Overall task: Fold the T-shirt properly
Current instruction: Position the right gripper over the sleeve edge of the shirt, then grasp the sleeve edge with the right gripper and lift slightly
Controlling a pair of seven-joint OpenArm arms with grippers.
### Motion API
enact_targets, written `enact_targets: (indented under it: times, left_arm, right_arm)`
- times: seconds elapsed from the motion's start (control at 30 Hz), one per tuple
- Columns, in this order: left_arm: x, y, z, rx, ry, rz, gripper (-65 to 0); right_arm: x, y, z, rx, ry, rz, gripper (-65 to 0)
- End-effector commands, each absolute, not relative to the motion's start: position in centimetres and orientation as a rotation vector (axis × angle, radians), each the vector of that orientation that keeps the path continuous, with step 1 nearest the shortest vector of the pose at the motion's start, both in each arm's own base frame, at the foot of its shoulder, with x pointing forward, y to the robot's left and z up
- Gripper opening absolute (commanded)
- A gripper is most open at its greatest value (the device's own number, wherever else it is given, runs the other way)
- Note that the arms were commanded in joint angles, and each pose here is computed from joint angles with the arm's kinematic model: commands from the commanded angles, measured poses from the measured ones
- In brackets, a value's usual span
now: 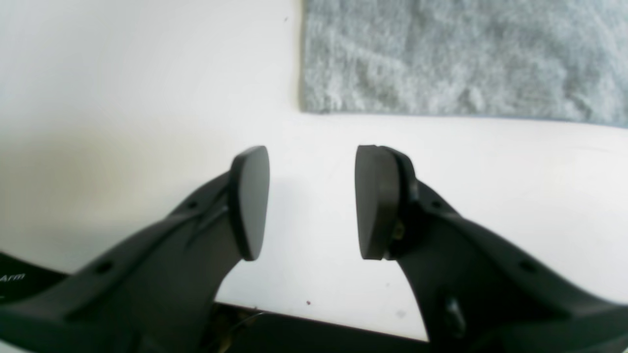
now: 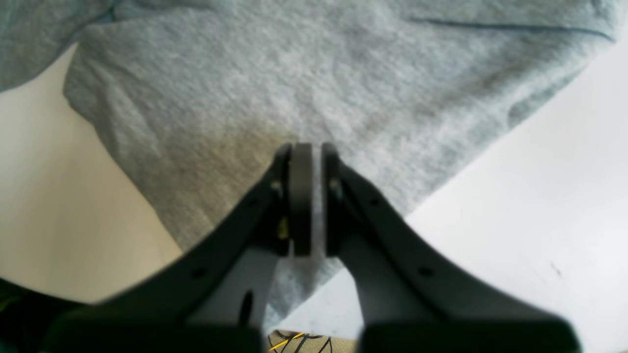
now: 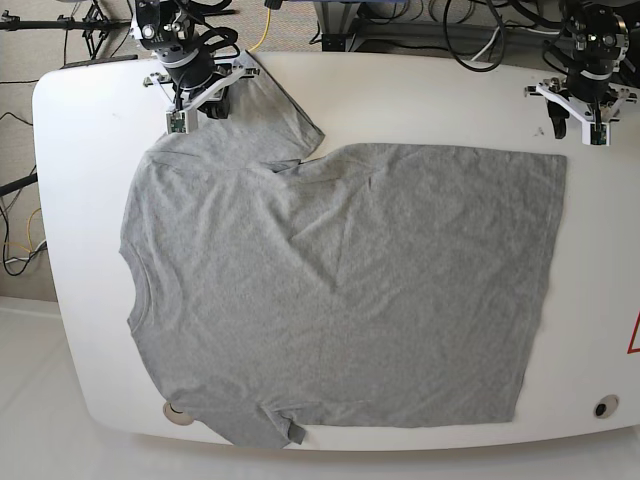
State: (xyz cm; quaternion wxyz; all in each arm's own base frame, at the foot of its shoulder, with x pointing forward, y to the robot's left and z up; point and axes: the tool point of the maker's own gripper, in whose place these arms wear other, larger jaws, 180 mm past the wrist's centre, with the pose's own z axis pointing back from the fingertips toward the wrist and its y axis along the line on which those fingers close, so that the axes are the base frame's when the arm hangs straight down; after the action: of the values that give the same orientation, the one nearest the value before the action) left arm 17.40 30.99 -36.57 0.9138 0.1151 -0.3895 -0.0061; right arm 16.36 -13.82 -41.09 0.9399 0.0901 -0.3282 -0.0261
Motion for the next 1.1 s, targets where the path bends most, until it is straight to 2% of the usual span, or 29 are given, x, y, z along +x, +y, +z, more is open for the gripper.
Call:
enact_targets:
  times: [0.0, 0.33, 0.67, 0.87, 0.93, 1.07]
  left_arm:
    - [17.9, 31.0, -35.9, 0.238, -0.828, -0.028, -37.8]
    - [17.7, 31.1, -35.9, 0.244, -0.822, -0.038, -37.9]
    - [18.4, 31.5, -34.8, 0.235, -0.857, -0.042, -36.8]
    - [18.5, 31.7, -34.5, 0.238, -0.865, -0.044, -36.1]
    - [18.4, 31.6, -34.9, 0.245, -0.852, -0.047, -36.1]
    - [18.5, 31.5, -34.9, 0.246, -0.851, -0.055, -36.1]
  right_arm:
    - [16.9, -13.8, -40.4, 0.187, -0.7, -0.041, -60.6]
    - [17.2, -15.8, -40.1, 0.171, -0.7, -0.076, -57.8]
    - [17.3, -17.3, -39.2, 0.224, -0.74, -0.114, -52.2]
    - [17.0, -16.9, -39.5, 0.263, -0.726, -0.139, -45.8]
    - [17.1, -16.1, -39.5, 0.306, -0.722, -0.179, -39.0]
    - [16.9, -15.3, -39.7, 0.345, -0.708, -0.207, -34.7]
